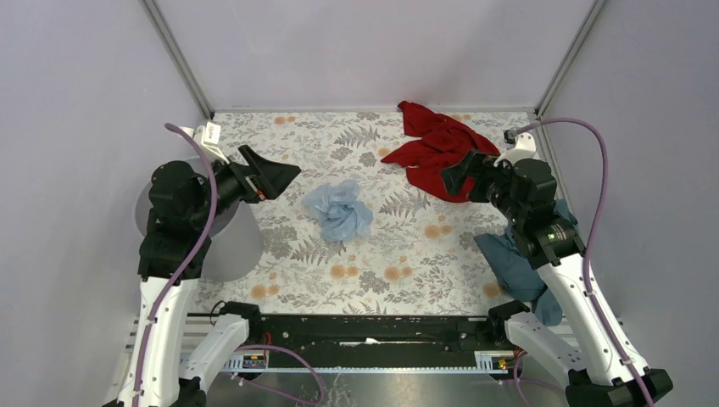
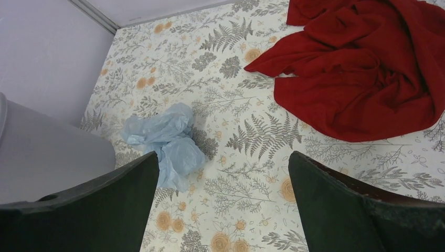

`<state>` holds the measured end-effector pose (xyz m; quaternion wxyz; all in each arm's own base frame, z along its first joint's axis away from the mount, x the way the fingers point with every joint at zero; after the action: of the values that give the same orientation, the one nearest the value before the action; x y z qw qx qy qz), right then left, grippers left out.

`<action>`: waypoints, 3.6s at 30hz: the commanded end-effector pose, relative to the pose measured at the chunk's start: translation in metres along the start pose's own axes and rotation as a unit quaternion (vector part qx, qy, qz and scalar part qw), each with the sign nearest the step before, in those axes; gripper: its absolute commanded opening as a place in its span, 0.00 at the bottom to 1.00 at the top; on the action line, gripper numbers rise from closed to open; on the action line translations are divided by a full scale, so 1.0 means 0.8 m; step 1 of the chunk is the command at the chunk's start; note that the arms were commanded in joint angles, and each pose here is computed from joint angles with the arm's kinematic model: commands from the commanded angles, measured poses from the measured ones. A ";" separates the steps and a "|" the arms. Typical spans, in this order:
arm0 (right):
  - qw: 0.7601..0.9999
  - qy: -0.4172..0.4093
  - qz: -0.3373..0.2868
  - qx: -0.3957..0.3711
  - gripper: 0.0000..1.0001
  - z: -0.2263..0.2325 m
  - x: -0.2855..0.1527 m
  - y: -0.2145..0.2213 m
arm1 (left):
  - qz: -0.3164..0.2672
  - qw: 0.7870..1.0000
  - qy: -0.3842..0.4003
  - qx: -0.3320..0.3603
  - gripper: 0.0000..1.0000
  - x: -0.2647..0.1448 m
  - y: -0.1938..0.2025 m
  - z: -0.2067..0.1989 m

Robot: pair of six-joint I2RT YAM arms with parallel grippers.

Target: Put the trash bags into the trash bin

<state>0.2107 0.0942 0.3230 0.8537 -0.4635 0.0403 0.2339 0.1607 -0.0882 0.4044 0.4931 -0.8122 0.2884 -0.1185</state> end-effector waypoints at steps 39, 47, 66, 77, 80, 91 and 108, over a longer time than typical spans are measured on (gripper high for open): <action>0.936 0.005 0.252 -0.246 0.94 0.130 0.207 0.239 | 0.073 0.996 -0.028 0.047 0.99 0.004 0.075 -0.009; 0.943 0.044 0.183 -0.275 0.85 0.149 0.259 0.263 | 0.070 0.993 -0.060 0.072 0.99 -0.006 0.070 -0.002; 0.940 -0.276 0.005 -0.203 0.04 0.106 0.215 0.219 | 0.168 0.985 0.024 -0.017 0.99 0.060 0.113 -0.034; 0.904 -0.371 0.084 -0.197 0.00 0.056 0.156 0.208 | 0.193 0.950 -0.215 0.120 0.99 0.138 0.161 -0.021; 0.902 -0.376 0.080 -0.195 0.00 0.048 0.150 0.206 | 0.177 0.952 -0.227 0.105 0.99 0.138 0.163 -0.018; 0.885 -0.428 0.058 -0.175 0.00 0.046 0.109 0.198 | 0.192 0.953 -0.226 0.061 0.99 0.162 0.188 0.000; 0.973 -0.228 -0.022 -0.026 0.88 0.010 0.132 0.187 | 0.111 0.990 -0.086 0.001 0.00 0.134 0.153 -0.018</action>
<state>0.2253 0.2060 0.1705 0.7932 -0.4527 -0.1816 0.3647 0.1952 -0.1960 0.2813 0.5502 -0.7670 0.3250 0.0581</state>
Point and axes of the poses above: each gripper's point midway between its finger pads, its own x axis out along the fingers, its own z axis along the line the jaws close on, y = z × x, the point moved 8 cm from there along -x, back along the fingers, and after that the axes turned 9 degrees about x, right-handed, at the moved point
